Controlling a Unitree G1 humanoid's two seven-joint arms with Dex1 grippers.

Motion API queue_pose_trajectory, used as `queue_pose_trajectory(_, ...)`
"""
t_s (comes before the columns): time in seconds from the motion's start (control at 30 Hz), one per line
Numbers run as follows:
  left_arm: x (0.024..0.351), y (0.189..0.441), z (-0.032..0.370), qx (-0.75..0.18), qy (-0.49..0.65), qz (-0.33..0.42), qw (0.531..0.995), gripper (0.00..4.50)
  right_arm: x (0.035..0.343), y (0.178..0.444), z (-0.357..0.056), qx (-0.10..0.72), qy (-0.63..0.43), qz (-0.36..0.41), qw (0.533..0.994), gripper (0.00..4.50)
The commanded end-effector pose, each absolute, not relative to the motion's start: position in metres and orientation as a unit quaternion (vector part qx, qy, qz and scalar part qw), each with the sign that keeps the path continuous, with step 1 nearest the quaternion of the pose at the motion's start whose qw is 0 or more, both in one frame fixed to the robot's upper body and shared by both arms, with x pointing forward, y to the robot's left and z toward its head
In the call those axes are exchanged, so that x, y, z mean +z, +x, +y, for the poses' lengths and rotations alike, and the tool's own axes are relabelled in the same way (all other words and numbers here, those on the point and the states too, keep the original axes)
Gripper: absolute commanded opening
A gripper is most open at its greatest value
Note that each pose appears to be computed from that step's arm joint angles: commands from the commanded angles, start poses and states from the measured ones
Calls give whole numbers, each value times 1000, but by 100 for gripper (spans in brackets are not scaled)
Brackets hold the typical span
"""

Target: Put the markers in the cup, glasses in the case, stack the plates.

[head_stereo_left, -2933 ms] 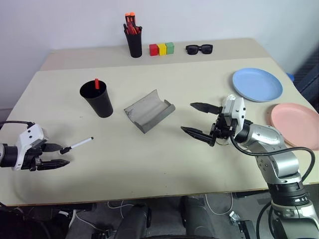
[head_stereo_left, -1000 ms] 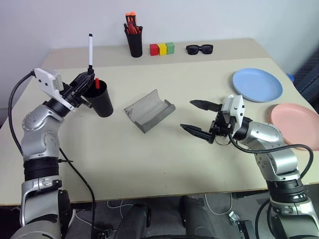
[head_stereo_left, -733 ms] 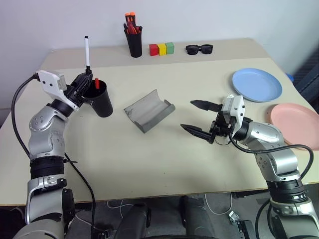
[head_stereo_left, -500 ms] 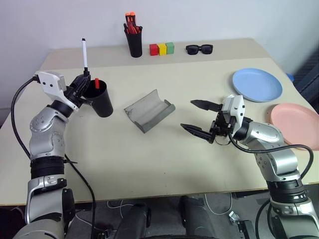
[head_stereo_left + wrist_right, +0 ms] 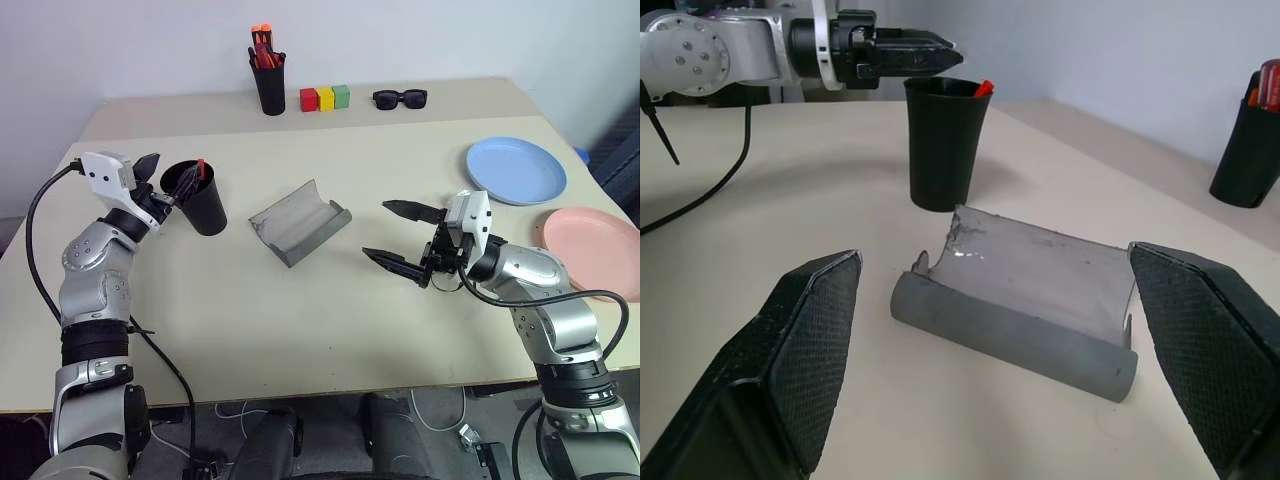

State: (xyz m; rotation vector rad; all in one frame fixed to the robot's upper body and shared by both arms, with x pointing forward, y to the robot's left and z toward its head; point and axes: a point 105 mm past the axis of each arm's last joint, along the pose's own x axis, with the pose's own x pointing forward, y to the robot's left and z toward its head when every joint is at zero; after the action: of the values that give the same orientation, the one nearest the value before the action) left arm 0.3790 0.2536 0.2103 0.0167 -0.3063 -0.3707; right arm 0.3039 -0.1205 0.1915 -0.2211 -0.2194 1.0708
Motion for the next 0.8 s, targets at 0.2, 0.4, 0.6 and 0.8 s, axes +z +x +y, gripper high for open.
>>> queue_pose_trajectory(0.2, 227, 347, 170, -413, -6, -114, 903, 447, 224, 309, -140, 472, -53, -154, 867, 439)
queue_pose_trajectory(0.4, 182, 347, 108, -474, 6, 1, 881, 447, 223, 316, -153, 433, -66, -157, 885, 439)
queue_pose_trajectory(0.6, 147, 376, 77, -406, 33, 50, 912, 447, 223, 314, -152, 417, -73, -165, 891, 439)
queue_pose_trajectory(0.8, 127, 371, 54, -436, -9, 104, 894, 424, 222, 312, -154, 401, -87, -168, 896, 439)
